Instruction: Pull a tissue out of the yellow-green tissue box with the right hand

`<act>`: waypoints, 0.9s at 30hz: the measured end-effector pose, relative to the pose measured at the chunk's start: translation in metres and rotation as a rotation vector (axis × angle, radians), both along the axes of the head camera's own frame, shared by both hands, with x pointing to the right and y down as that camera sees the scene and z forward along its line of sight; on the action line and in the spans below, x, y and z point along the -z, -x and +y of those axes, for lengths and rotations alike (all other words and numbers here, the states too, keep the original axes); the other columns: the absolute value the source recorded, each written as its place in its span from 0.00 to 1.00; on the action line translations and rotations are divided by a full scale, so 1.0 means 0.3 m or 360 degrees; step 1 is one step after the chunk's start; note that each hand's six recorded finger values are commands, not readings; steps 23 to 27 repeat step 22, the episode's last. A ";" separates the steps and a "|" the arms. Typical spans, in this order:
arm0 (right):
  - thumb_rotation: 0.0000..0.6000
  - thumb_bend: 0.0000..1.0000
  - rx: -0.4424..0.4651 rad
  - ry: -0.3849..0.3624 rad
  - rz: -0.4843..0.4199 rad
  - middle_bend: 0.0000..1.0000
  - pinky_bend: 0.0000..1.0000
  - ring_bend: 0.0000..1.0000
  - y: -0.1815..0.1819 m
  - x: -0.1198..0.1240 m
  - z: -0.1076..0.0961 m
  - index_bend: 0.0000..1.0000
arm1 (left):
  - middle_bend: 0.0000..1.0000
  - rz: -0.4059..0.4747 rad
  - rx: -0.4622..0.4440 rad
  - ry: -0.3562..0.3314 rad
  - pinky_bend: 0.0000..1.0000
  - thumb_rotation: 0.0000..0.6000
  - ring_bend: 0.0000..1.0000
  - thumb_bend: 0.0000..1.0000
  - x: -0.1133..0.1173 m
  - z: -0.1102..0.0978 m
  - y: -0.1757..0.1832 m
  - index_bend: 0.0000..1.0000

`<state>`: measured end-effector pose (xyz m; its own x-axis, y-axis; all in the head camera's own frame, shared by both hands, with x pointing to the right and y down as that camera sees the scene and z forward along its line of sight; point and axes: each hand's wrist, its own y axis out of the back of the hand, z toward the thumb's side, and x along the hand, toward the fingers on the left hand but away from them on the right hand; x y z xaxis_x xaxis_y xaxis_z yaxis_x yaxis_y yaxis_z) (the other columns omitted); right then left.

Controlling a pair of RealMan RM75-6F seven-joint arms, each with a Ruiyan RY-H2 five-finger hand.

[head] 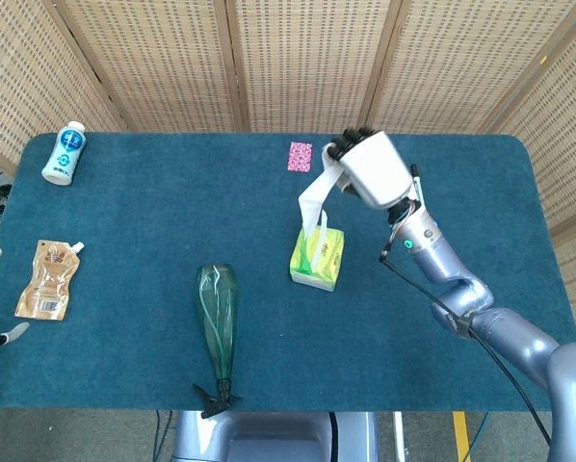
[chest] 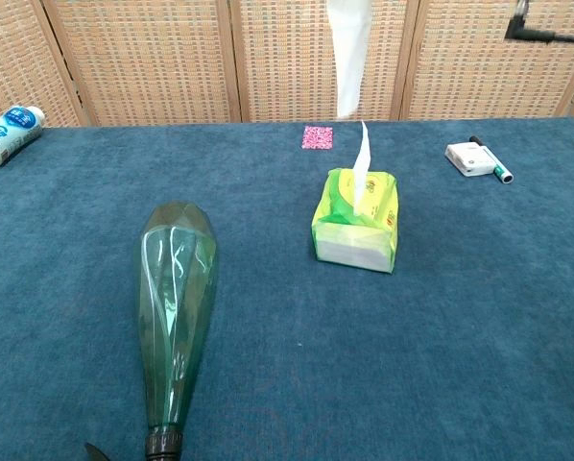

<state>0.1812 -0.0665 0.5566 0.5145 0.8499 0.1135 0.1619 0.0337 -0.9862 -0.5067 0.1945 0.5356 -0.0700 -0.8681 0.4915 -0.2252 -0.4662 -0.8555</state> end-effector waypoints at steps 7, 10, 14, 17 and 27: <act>1.00 0.62 -0.0508 0.0332 -0.0280 0.60 0.61 0.51 -0.160 -0.082 -0.104 0.66 | 0.00 0.0025 -0.0008 -0.0011 0.00 1.00 0.00 0.00 0.011 0.003 -0.001 0.00; 1.00 0.62 -0.0635 0.0573 -0.0380 0.60 0.61 0.51 -0.185 -0.176 -0.087 0.66 | 0.00 0.0032 -0.0017 0.0000 0.00 1.00 0.00 0.00 0.008 0.004 -0.002 0.00; 1.00 0.62 -0.0744 0.0875 -0.0537 0.60 0.61 0.51 -0.169 -0.296 -0.032 0.66 | 0.00 0.0045 -0.0033 0.0004 0.00 1.00 0.00 0.00 0.008 0.005 -0.007 0.00; 1.00 0.62 -0.0800 0.1060 -0.0655 0.60 0.61 0.52 -0.134 -0.372 0.013 0.66 | 0.00 0.0054 -0.0031 0.0002 0.00 1.00 0.00 0.00 0.010 0.005 -0.005 0.00; 1.00 0.62 -0.0863 0.1215 -0.0789 0.60 0.61 0.52 -0.096 -0.439 0.043 0.66 | 0.00 0.0064 -0.0022 0.0003 0.00 1.00 0.00 0.00 0.012 0.004 0.002 0.00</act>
